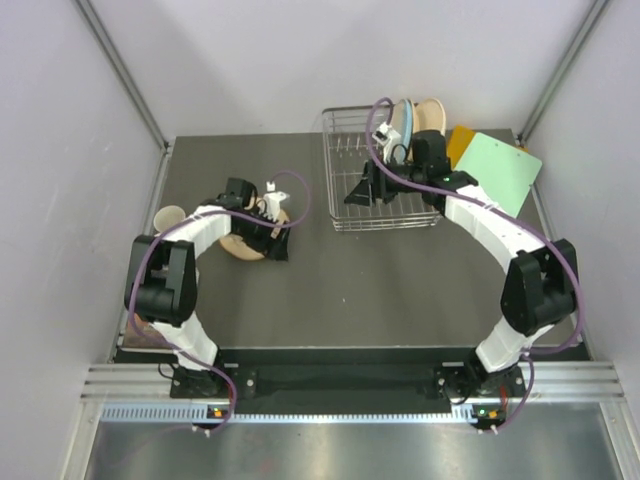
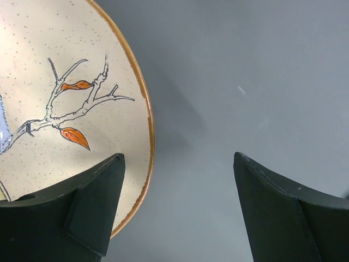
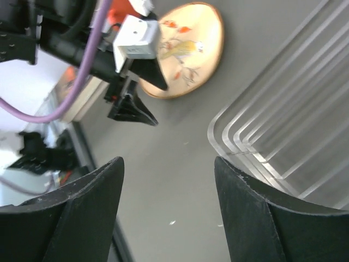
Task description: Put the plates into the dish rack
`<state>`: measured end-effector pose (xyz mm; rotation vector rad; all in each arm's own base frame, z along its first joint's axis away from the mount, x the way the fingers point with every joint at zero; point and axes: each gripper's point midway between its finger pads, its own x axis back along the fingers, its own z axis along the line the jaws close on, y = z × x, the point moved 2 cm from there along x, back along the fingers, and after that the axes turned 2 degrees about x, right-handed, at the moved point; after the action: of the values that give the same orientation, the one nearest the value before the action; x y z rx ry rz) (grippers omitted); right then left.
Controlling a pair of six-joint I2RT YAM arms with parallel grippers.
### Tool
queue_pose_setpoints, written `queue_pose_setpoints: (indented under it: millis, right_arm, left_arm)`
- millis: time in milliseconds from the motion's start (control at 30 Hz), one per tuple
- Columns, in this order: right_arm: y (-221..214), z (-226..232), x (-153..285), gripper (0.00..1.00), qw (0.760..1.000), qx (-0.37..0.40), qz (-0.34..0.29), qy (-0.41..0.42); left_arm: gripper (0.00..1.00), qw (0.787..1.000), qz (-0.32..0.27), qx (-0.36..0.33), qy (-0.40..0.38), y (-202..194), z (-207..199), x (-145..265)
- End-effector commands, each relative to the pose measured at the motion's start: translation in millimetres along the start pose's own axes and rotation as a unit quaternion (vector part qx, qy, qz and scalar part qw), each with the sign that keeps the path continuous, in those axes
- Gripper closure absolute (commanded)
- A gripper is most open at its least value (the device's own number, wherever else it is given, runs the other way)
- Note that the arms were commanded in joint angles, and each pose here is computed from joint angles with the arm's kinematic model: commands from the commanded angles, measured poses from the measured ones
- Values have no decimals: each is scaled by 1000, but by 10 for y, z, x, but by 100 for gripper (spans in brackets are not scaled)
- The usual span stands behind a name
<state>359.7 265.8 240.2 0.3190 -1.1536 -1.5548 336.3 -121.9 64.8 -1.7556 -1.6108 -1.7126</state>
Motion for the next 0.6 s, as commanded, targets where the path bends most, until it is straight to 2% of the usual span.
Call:
queue_pose_setpoints:
  millis: [0,67,133,233,267,400,500,567]
  right_arm:
    - [-8,465,143,35,996,3,-15,83]
    - [-91,555,150,38,994,-12,-21,103]
    - [-329,617,168,40,993,-59,-9,100]
    - [-577,841,129,42,992,-62,9,107]
    - [-586,975,81,42,992,-50,6,119]
    - [-704,1104,-137,41,989,-106,14,105]
    - [-822,897,-399,41,984,-172,14,34]
    - [-858,738,-568,42,976,-216,7,-13]
  left_arm:
    - [15,994,77,18,-70,-540,-441,138]
    - [16,994,68,4,-82,-556,-539,240]
    - [16,996,44,-4,-80,-453,-585,355]
    - [14,997,-40,-20,-56,-146,-609,684]
    - [13,995,-95,-23,-33,37,-569,897]
    - [6,975,-212,-34,57,501,-443,1362]
    - [5,967,-237,-19,92,649,-262,1394]
    - [6,970,-220,13,100,711,-56,1269]
